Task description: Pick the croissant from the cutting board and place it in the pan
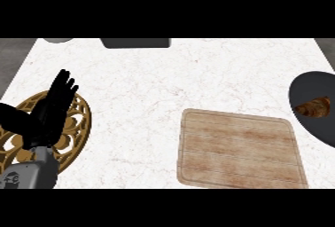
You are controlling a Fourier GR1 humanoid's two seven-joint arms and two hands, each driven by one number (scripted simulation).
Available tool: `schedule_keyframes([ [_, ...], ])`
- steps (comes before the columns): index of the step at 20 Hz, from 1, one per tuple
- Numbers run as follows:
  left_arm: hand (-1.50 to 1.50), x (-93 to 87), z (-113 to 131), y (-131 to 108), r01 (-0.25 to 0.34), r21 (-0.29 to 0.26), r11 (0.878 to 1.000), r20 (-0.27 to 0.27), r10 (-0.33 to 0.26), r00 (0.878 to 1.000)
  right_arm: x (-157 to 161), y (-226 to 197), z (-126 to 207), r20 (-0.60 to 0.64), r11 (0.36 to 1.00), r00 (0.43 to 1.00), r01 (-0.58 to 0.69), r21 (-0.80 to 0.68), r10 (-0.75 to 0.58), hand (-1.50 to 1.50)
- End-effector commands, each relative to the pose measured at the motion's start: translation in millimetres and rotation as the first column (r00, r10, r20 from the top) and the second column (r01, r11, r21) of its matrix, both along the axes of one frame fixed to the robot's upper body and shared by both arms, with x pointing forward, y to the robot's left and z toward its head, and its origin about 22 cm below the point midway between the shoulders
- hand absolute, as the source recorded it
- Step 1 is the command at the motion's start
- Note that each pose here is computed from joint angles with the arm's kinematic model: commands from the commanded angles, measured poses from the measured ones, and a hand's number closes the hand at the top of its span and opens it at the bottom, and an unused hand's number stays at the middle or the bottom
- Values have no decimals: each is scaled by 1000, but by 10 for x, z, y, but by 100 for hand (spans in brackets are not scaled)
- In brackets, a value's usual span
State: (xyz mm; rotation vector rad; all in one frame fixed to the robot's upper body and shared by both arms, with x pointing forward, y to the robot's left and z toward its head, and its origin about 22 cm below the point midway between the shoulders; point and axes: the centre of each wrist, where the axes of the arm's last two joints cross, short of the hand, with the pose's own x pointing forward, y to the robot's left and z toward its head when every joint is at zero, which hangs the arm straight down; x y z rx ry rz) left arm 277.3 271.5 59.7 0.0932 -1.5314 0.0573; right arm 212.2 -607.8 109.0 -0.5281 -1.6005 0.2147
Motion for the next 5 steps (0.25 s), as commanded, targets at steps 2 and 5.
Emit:
schedule_keyframes([
  [2,0,7,-2,-4,-12,-4,1000,7,12,1000,-198,-87,-22,105,973,977,-196,125,183,-150],
  [5,0,24,-13,34,-3,6,1000,10,3,1000,-188,-105,50,110,973,977,-198,115,185,-150],
])
